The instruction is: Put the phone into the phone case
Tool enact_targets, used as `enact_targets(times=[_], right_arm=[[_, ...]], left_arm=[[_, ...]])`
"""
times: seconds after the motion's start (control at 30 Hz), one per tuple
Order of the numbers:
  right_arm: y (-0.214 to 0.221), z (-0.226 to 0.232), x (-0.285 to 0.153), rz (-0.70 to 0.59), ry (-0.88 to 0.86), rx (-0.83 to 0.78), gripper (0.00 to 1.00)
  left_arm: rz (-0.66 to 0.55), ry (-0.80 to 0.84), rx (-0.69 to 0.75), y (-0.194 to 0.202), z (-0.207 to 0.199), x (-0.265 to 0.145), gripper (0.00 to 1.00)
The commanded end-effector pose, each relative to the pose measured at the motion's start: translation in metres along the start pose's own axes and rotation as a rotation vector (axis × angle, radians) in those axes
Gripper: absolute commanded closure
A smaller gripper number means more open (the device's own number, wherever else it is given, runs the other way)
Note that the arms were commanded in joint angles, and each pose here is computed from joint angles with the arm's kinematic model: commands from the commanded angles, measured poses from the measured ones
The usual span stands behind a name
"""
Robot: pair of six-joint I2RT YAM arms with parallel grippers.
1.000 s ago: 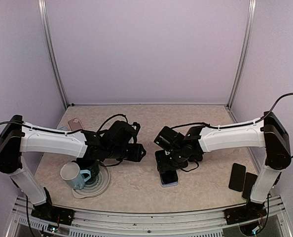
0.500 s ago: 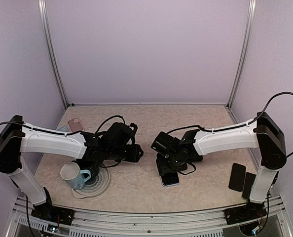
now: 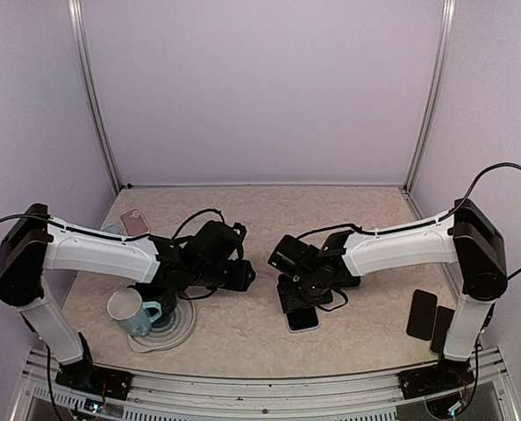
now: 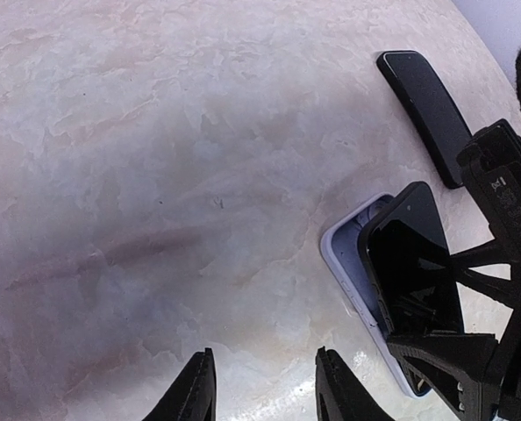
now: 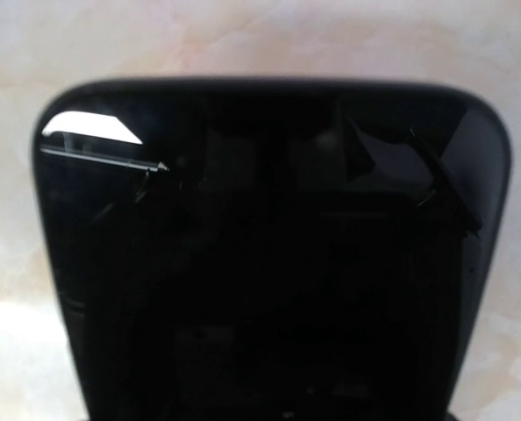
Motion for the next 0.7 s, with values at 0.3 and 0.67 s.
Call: enact_targets(times=[0.3, 0.67], right_arm=[[0.019, -0.006, 0.015, 0.145, 0.039, -0.054, 0.14], [-0.023, 0.000, -0.038, 0.052, -0.117, -0.120, 0.01]], left_arm=[[0.029, -0.002, 0.017, -0.002, -0.003, 0.014, 0.60], [0.059, 0.046, 0.019, -0.003, -0.014, 0.026, 0.50]])
Point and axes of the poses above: each gripper's point midway between its finger pads, its own x axis out along the fingers, its own z axis along the line the jaws close on, y = z × x, the point moved 6 cm from there along -x, back along the fingers, and after that the axes turned 3 degrees about x, right-handed, at the moved point
